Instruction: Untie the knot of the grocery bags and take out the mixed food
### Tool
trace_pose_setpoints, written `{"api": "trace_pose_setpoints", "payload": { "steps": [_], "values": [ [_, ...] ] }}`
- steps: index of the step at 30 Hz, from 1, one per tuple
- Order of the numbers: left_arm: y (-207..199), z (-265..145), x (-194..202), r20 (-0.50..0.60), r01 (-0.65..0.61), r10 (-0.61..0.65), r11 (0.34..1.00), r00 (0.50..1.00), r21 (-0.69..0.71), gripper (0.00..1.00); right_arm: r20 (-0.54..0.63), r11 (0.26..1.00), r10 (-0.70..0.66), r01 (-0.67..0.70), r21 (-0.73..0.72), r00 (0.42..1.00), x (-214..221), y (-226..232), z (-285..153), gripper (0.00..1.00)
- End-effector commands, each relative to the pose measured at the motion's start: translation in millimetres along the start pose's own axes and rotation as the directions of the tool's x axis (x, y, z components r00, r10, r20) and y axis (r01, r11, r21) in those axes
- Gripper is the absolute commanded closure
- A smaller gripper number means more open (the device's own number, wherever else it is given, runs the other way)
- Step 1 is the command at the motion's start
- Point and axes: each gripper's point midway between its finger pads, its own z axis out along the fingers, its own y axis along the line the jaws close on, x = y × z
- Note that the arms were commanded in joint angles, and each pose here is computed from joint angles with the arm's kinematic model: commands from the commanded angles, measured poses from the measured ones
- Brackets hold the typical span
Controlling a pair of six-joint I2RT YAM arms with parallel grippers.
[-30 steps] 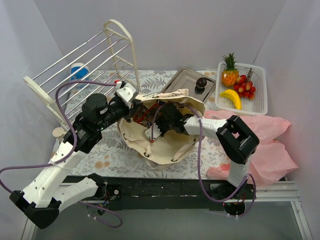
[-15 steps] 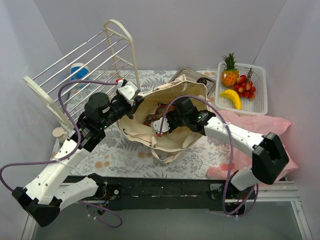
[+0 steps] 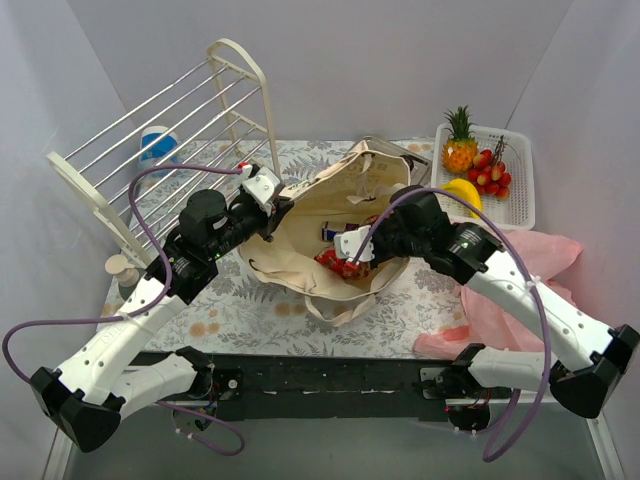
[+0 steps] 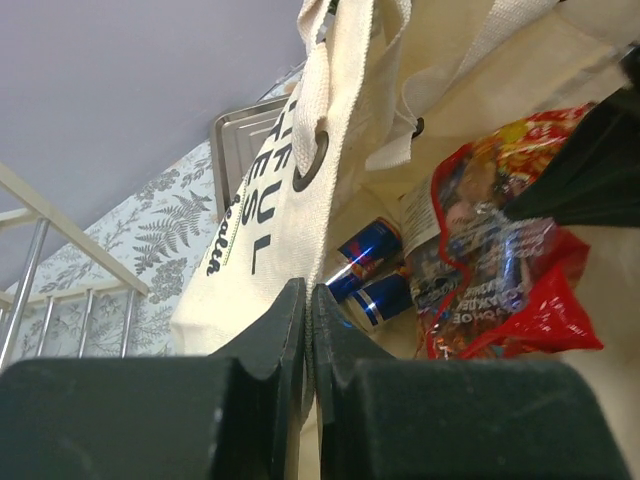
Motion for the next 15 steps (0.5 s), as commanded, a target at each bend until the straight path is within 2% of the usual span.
{"api": "trace_pose_setpoints", "payload": {
  "steps": [1,3,5,8,9,12,13,15],
  "values": [
    [-9,1,9,-0.024,0.037,-0.036,0.998,0.999,0.045,0.96,0.217,0.962,-0.094,0.032,0.272,0.972,-74,-69,-77,0.99],
    [-10,2,10,-0.024,0.036,-0.034,0.998,0.999,0.053,0.89,0.235,0.942,-0.116,0.031,0.335,0.965,-86,-87,-92,0.99],
    [-11,2,10,-0.020,0.035,-0.034,0.998,0.999,0.060,0.56,0.219,0.927,-0.127,0.037,0.374,0.967,-89,-102,-100,0.99],
    [-12,1,0,0.000,0.025,-0.025,0.997,1.000,0.070,0.20,0.208,0.890,-0.140,0.030,0.456,0.968,-101,-134,-120,0.99],
    [-10,-1,-12,0.026,0.004,-0.006,0.998,1.000,0.069,0.16,0.215,0.869,-0.156,0.030,0.494,0.964,-109,-146,-135,0.99],
    [-12,-9,-34,0.059,-0.073,0.067,0.992,0.996,0.101,0.05,0.200,0.836,-0.148,0.014,0.549,0.969,-112,-168,-142,0.99],
    [-9,-17,-58,0.105,-0.146,0.136,0.985,0.985,0.094,0.02,0.194,0.822,-0.139,0.004,0.570,0.971,-112,-177,-145,0.99],
    [0,-30,-73,0.099,-0.173,0.167,0.984,0.981,0.049,0.02,0.199,0.797,-0.125,-0.022,0.604,0.972,-110,-189,-153,0.99]
  ]
}}
